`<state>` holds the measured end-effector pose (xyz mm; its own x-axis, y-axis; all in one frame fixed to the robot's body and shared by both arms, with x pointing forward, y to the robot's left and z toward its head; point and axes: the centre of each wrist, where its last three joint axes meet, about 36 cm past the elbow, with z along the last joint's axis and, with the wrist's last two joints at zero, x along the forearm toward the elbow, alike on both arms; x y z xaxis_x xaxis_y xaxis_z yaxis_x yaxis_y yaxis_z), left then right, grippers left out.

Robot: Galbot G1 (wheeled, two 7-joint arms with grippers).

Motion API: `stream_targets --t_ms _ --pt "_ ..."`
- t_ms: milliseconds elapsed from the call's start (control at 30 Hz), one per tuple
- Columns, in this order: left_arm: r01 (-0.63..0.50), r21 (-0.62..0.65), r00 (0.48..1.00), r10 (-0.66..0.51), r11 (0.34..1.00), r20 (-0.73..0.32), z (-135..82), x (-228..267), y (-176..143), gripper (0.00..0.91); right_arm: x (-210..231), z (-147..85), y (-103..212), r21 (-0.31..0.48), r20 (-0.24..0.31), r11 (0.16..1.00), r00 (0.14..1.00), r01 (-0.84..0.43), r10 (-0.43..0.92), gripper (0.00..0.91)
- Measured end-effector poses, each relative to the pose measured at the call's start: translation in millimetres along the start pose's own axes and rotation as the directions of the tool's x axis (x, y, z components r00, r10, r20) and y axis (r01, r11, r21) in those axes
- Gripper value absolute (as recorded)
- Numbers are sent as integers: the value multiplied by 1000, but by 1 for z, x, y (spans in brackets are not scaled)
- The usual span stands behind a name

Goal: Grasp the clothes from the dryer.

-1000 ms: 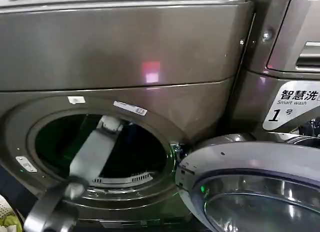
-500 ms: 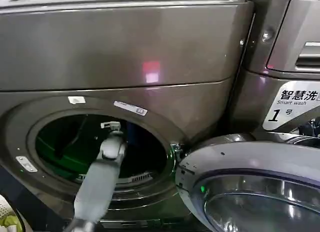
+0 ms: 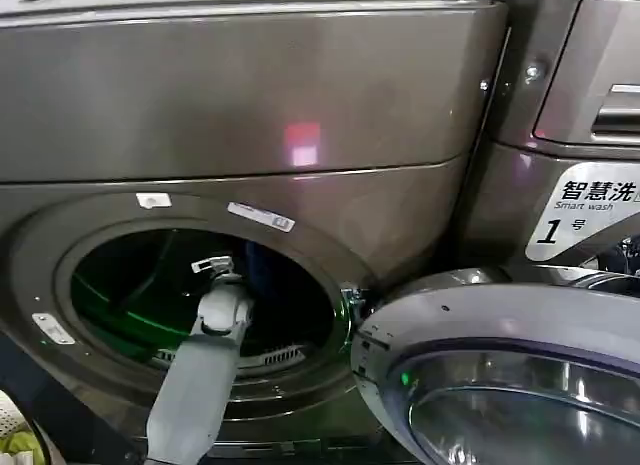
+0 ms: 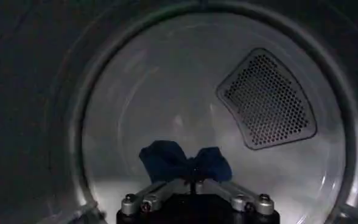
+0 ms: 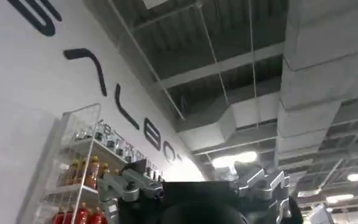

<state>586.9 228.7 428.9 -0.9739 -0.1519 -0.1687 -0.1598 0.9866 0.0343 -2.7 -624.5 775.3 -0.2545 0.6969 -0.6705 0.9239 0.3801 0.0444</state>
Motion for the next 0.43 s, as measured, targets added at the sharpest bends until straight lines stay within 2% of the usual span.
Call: stream_targets --t_ms 200,433 --pt "1 5 1000 -1 1000 4 -1 0 0 0 -3 -4 -6 8 -11 1000 1000 -23 23 907" --pt "4 5 1000 -4 1000 12 -3 0 3 0 -9 0 -10 -12 -77 998 995 -68 67 907"
